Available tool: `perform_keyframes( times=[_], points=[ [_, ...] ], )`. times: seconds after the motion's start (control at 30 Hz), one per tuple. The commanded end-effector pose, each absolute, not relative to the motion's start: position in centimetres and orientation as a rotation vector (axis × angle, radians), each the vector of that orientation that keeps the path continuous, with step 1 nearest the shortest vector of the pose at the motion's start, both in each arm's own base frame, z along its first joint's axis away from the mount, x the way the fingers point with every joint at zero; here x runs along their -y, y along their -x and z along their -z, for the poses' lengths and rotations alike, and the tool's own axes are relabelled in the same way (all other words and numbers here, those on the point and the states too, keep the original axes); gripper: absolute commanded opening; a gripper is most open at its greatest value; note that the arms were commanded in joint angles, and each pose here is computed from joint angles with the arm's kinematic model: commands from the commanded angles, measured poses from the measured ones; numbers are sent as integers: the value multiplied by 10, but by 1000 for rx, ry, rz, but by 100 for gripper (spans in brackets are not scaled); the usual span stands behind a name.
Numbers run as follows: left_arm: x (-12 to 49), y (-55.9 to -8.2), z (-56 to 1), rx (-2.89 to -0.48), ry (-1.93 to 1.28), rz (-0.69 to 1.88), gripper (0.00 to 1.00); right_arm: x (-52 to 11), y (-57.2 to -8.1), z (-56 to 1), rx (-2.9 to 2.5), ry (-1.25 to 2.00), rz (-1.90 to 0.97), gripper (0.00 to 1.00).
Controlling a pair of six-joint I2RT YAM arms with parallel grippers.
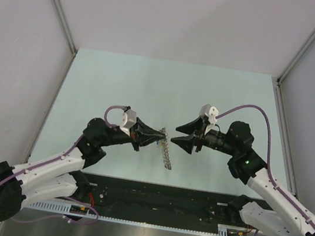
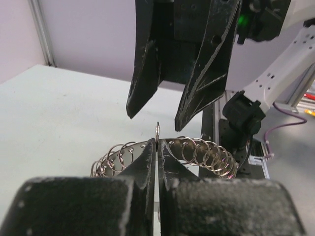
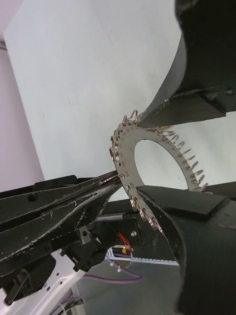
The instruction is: Put the keys on the keyring
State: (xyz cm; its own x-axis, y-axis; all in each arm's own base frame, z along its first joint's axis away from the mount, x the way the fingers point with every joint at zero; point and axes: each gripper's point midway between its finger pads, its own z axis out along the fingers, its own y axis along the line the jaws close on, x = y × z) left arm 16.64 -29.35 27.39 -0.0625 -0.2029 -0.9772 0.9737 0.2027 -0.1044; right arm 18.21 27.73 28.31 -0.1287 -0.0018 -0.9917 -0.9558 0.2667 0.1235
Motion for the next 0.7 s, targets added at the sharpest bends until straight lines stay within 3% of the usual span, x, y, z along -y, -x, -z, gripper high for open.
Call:
perform_keyframes(
  times=[0.0, 0.17, 0.67],
  points=[
    [287, -162, -316, -1069, -792, 1217, 0, -283, -179, -310, -1288, 957, -1134, 53],
    [288, -162, -317, -1070, -784, 1228, 1, -284, -185, -311, -1273, 931, -1137, 47],
    [280, -170, -315, -1124, -722, 1187, 0, -289, -188, -312, -1248, 946, -1177, 48]
  ],
)
